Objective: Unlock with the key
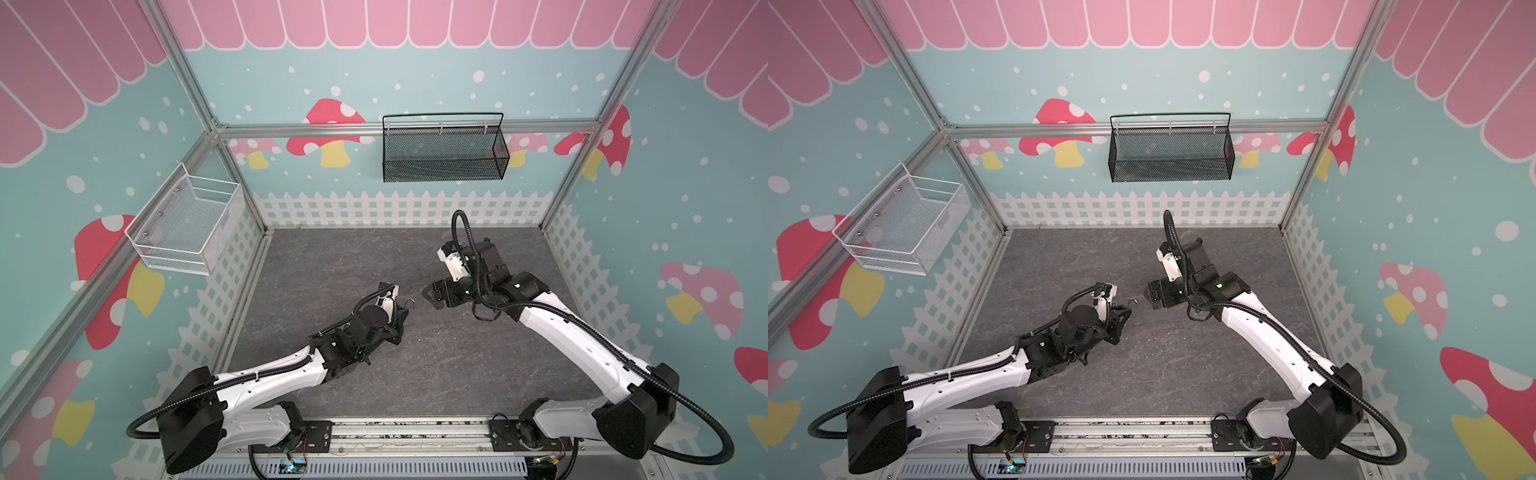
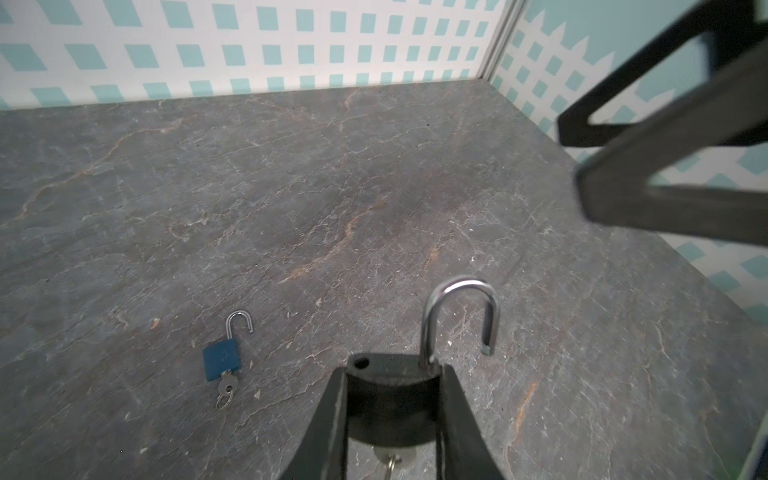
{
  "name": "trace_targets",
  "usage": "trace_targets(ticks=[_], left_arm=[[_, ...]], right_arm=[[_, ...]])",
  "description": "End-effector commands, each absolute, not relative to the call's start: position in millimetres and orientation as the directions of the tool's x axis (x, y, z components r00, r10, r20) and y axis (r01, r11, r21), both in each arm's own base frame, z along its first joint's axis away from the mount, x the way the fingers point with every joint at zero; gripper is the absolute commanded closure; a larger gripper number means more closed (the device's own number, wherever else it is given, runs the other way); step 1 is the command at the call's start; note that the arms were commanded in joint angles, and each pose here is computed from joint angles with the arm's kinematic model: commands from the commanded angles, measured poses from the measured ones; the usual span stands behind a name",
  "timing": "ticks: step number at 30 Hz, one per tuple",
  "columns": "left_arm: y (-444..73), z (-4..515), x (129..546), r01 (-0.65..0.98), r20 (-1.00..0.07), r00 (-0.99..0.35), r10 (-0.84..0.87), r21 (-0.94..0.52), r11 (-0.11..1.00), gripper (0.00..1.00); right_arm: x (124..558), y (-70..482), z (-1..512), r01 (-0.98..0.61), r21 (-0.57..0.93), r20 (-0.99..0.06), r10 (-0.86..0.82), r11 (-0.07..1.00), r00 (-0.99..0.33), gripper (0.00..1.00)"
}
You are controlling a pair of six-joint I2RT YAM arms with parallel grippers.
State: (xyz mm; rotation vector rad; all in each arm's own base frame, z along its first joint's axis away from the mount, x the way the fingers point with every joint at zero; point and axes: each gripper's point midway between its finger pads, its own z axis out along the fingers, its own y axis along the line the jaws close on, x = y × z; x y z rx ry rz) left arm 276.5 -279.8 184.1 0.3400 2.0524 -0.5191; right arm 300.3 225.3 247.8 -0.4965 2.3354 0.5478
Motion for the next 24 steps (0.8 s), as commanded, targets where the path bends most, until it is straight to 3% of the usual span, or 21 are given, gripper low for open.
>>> trace_targets(ticks=[1,13,24], left_arm=[[-276.7,175.2,285.7,0.317,-0.806,-0.592,-0.003,-0.237,0.919,1.0],[-299.5,95.4,313.0,0.111,-0.517,-0.856,-0.021,-0.223,0.969,1.0],[-300.0,49.3,349.6,-0.056,-0.385,-0.918,-0.091,-0.102,0.993,1.0]], right_arm=[[300.1,210.0,253.5,-0.405,0.247,-0.7,-0.127,0.88,-0.703,0.02],[293.2,194.7,302.6,-0.356,0.3,-0.774,0.009,0.885,-0.633,0.02],[281.2,222.7,346.4,-0.499,0.397,-0.803,0.028,0.771,-0.595,0.02]])
